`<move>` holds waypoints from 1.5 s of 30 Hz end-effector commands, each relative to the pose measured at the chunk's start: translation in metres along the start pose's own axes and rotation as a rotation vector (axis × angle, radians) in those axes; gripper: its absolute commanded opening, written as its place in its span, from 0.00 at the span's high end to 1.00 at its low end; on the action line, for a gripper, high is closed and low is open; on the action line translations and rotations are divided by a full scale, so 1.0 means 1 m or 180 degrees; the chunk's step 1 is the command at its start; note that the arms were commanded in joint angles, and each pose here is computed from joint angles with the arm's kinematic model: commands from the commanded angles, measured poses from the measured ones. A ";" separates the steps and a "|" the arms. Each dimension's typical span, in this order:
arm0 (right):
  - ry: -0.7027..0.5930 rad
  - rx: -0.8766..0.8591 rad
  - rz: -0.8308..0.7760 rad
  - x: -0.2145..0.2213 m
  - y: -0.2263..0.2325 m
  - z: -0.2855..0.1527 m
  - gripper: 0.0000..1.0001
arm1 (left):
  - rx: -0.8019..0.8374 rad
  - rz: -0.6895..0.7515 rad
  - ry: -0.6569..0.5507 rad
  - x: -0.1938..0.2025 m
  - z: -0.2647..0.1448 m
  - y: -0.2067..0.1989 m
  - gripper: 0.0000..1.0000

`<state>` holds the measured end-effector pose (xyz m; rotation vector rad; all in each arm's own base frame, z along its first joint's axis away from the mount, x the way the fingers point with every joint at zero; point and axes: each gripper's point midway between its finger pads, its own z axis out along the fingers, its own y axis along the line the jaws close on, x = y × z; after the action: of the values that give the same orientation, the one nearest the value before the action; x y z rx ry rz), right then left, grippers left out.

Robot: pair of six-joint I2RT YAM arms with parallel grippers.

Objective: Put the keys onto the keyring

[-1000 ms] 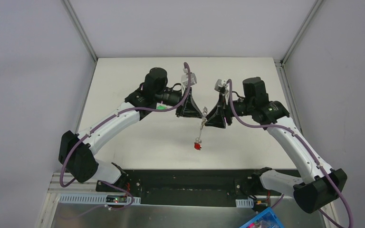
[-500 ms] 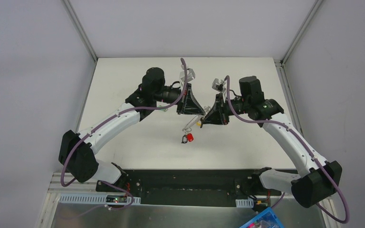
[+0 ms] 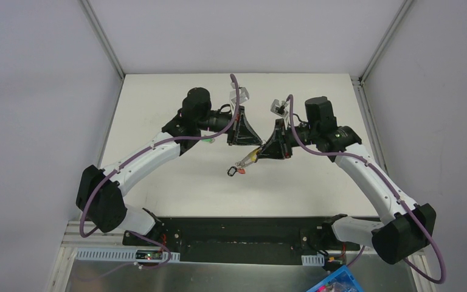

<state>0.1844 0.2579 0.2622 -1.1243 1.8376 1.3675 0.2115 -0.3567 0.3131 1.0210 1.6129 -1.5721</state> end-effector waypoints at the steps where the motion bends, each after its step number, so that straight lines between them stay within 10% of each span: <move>1: -0.0160 0.0151 -0.0332 -0.017 0.002 -0.010 0.79 | 0.0093 0.0156 -0.0090 -0.009 -0.003 -0.008 1.00; 24: -0.0186 0.0174 -0.0333 -0.007 -0.007 -0.013 0.60 | 0.0295 0.0133 -0.0160 -0.015 -0.005 -0.019 1.00; 33: -0.0201 0.0108 -0.0404 -0.010 0.001 -0.018 0.99 | 0.0219 0.0156 -0.0152 -0.013 -0.008 -0.013 1.00; 45: -0.0089 0.0367 -0.0476 -0.005 -0.004 -0.027 1.00 | -0.0004 0.0349 0.0108 0.009 -0.019 0.000 1.00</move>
<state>0.1881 0.2372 0.2643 -1.1282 1.7823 1.2310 0.2140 -0.3461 0.2937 1.0457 1.6448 -1.5634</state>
